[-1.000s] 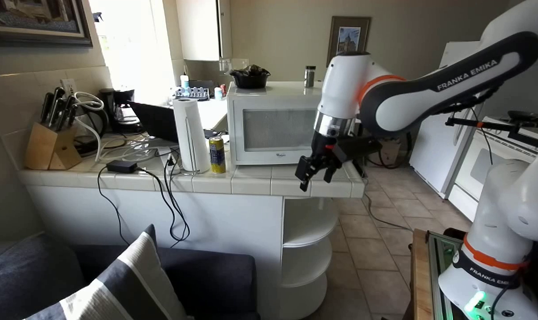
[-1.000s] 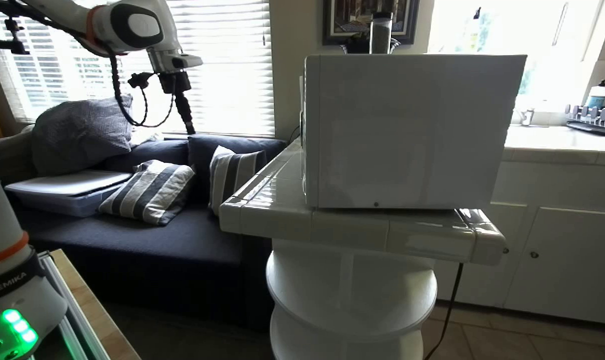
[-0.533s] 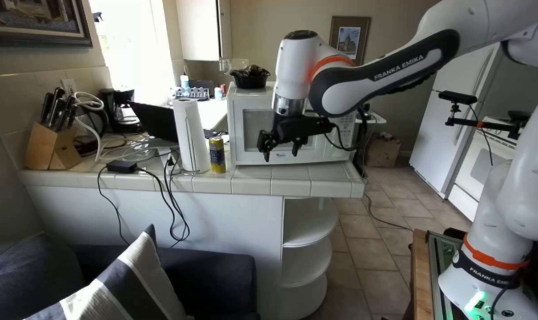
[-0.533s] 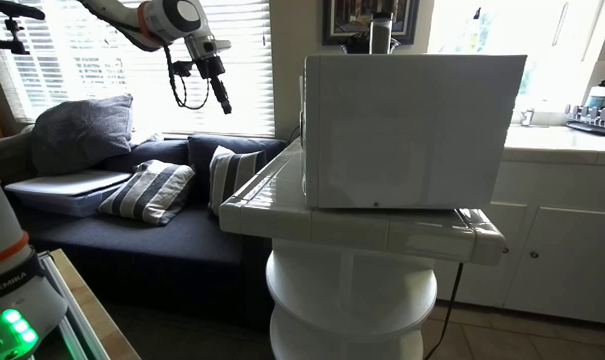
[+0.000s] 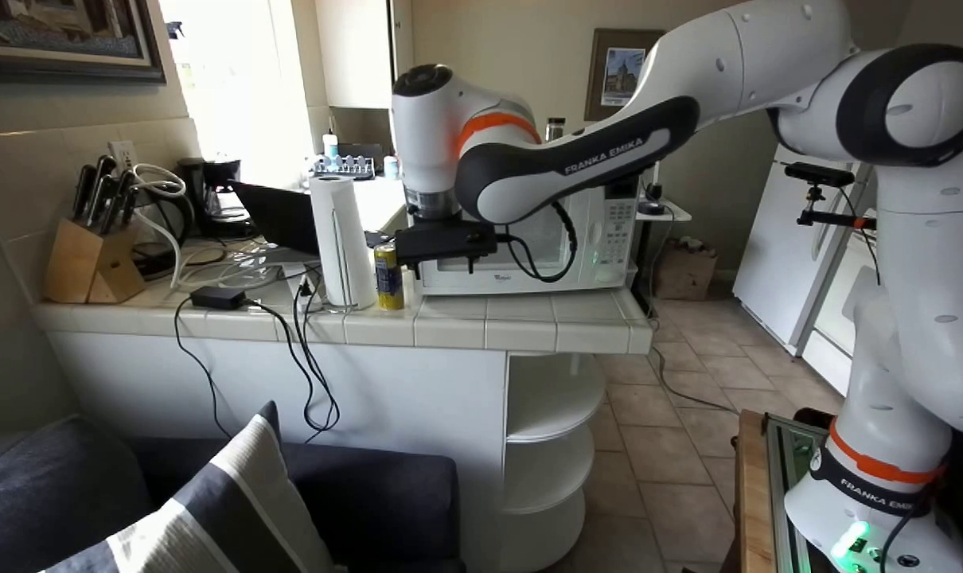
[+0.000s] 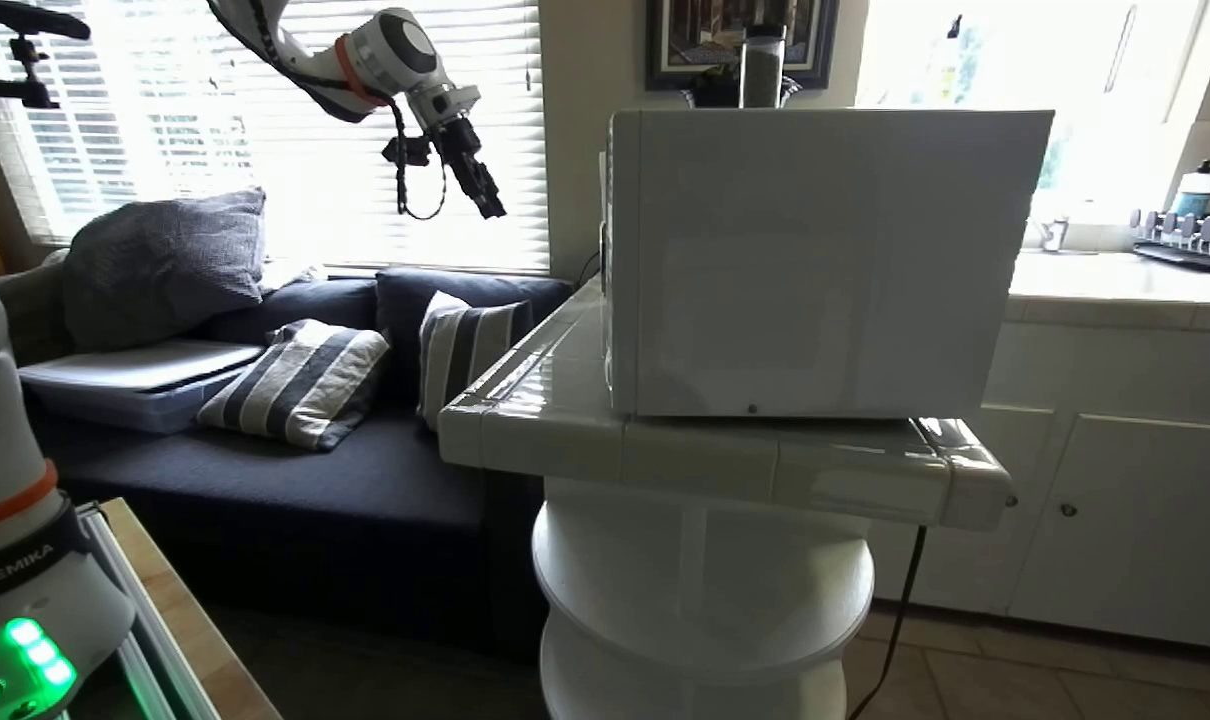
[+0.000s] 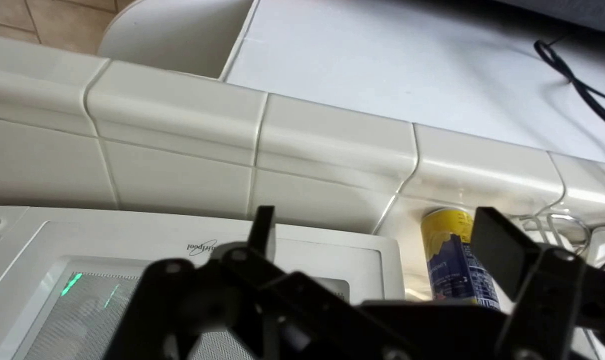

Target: Move the can to the shelf below the counter

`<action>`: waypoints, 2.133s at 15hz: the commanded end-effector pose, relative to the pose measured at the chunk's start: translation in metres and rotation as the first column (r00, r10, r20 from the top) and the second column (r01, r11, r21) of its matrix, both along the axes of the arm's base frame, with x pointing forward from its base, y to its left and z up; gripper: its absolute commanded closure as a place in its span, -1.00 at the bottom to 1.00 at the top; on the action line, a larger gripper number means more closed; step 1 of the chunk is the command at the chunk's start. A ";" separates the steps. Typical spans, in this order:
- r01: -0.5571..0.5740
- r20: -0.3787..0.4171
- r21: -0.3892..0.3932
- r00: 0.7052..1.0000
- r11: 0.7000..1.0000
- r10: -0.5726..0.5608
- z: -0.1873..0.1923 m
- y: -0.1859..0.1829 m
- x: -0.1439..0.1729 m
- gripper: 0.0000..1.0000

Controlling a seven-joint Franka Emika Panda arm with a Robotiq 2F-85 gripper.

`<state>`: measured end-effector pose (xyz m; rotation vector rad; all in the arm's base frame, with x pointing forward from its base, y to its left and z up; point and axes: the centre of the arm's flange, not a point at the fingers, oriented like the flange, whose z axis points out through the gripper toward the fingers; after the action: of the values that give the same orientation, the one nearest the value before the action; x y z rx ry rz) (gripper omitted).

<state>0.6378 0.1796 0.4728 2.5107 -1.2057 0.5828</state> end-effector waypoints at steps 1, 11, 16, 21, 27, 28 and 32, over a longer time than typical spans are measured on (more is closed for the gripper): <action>0.113 0.054 -0.098 0.993 0.989 -0.108 -0.002 0.024 0.059 -1.00; 0.106 0.067 -0.094 0.993 0.990 -0.100 -0.007 0.016 0.046 -1.00; 0.135 0.100 -0.110 0.987 0.985 -0.124 -0.013 0.011 0.058 -1.00; 0.177 0.135 -0.175 0.979 0.968 -0.155 -0.037 -0.012 0.091 -1.00; 0.170 0.263 -0.223 0.959 0.960 -0.108 -0.061 -0.016 0.135 -1.00; 0.170 0.276 -0.222 0.955 0.960 -0.106 -0.063 -0.014 0.141 -1.00; 0.174 0.329 -0.253 0.941 0.952 -0.084 -0.072 -0.007 0.158 -1.00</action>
<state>0.7657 0.1603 0.4091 2.1818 -1.2817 0.9874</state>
